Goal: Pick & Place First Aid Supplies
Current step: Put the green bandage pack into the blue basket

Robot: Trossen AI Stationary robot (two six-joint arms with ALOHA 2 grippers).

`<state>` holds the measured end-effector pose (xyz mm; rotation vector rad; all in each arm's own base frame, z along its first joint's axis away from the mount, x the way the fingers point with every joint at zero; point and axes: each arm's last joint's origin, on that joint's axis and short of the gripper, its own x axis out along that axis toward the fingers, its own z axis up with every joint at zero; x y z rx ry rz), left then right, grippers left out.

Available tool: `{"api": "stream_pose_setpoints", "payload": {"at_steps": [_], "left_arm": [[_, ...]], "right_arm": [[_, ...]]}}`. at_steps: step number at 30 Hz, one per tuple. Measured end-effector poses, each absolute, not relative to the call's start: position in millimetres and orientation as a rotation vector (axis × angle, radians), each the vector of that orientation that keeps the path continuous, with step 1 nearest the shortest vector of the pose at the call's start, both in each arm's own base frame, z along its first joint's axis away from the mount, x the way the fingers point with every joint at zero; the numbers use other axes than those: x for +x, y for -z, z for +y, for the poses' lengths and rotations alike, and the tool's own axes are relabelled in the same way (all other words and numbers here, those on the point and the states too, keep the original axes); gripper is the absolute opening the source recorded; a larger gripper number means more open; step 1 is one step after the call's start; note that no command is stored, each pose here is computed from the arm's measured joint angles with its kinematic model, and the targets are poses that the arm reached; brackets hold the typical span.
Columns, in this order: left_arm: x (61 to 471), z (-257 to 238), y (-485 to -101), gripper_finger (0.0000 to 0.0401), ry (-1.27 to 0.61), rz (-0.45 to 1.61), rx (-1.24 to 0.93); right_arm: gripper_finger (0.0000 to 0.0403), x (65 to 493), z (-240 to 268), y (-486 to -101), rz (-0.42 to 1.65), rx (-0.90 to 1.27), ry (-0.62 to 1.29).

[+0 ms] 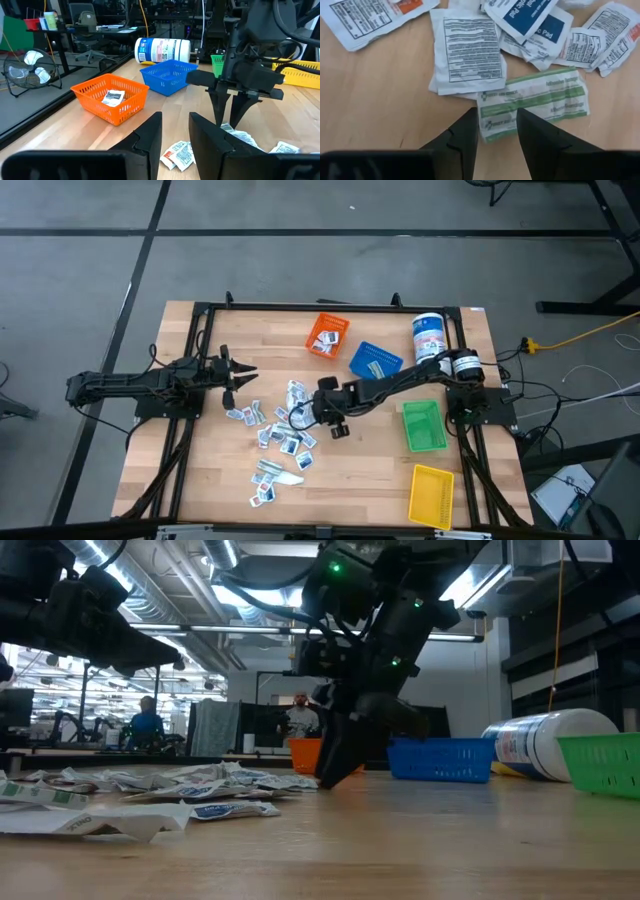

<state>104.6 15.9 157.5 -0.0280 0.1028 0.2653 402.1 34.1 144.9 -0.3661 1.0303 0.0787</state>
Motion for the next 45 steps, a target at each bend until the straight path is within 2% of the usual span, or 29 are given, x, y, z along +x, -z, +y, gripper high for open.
{"api": "stream_pose_setpoints", "payload": {"at_steps": [4,12,28,34,45], "left_arm": [[104.6,15.9,-157.5,0.0093,-0.265,0.103,-0.028],[104.6,15.9,-157.5,0.0093,-0.265,0.103,-0.028],[104.6,15.9,-157.5,0.0091,-0.266,0.103,-0.028],[104.6,15.9,-157.6,0.0093,-0.265,0.103,-0.028],[104.6,15.9,-157.5,0.0093,-0.266,0.104,-0.028]], "right_arm": [[0.0107,402.5,30.6,-144.8,1.031,-0.340,-0.055],[0.0009,402.1,29.1,-144.0,1.040,-0.298,-0.014],[0.0005,402.8,29.5,-144.5,1.029,-0.255,0.002],[0.0006,404.3,29.6,-155.1,0.975,-0.257,0.002],[0.0004,399.4,30.1,-169.9,1.009,-0.281,-0.014]]}}
